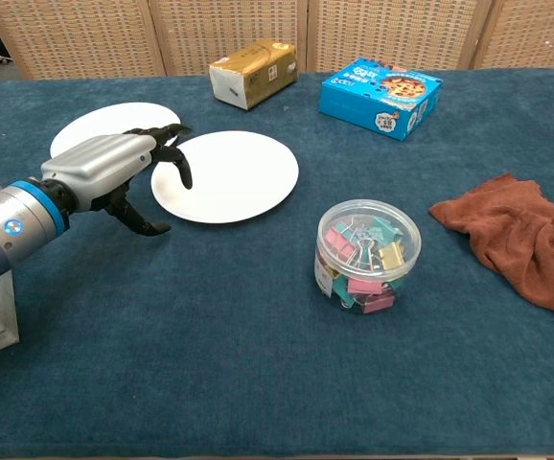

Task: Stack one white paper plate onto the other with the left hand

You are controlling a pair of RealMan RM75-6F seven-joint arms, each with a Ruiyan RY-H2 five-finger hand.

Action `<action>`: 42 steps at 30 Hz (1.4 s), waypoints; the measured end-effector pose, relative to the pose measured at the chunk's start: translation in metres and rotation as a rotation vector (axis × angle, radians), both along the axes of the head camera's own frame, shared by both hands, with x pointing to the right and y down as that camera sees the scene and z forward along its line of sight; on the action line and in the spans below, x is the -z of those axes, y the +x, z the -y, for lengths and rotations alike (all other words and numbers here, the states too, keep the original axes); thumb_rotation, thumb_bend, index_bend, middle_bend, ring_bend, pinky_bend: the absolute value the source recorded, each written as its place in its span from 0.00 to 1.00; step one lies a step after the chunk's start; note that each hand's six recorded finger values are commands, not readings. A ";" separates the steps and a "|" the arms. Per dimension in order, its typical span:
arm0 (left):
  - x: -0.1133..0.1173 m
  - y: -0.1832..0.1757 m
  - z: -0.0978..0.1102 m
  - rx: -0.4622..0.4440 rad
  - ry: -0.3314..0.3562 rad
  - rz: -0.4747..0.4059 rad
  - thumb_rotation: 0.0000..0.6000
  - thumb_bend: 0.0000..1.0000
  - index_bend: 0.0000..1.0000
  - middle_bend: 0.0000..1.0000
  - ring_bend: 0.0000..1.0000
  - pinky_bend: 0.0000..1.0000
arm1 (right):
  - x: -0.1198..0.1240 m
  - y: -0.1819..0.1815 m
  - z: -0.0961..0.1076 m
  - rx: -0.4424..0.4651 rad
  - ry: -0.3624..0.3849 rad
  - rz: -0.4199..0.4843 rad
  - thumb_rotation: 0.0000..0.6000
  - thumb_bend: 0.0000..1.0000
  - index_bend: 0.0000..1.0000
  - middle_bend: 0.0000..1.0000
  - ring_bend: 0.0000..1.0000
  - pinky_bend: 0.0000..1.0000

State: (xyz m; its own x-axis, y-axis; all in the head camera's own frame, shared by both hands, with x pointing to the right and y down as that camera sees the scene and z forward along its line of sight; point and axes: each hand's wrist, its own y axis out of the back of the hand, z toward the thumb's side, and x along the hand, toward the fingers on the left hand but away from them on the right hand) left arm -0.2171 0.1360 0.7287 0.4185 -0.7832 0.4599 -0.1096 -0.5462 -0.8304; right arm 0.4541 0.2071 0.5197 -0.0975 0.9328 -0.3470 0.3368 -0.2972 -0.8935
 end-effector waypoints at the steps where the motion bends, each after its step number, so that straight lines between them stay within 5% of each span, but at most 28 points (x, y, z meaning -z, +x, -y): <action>1: -0.001 0.001 0.001 0.000 0.002 0.000 1.00 0.23 0.41 0.00 0.00 0.00 | 0.000 0.000 0.000 0.000 0.000 -0.001 1.00 0.00 0.00 0.00 0.00 0.00; 15: -0.017 0.016 0.002 -0.007 0.000 0.011 1.00 0.25 0.43 0.00 0.00 0.00 | 0.000 0.005 0.002 -0.016 -0.002 0.005 1.00 0.00 0.00 0.00 0.00 0.00; 19: -0.021 0.019 0.001 0.003 -0.001 0.008 1.00 0.27 0.51 0.00 0.00 0.00 | 0.000 0.006 0.002 -0.018 -0.002 0.007 1.00 0.00 0.00 0.00 0.00 0.00; 26: -0.023 0.021 0.001 0.027 0.016 -0.017 1.00 0.47 0.66 0.00 0.00 0.00 | 0.000 0.007 0.002 -0.021 -0.002 0.010 1.00 0.00 0.00 0.00 0.00 0.00; 42: -0.009 0.014 0.016 0.072 0.063 -0.065 1.00 0.51 0.85 0.00 0.00 0.00 | -0.001 0.007 0.001 -0.019 -0.006 0.012 1.00 0.00 0.00 0.00 0.00 0.00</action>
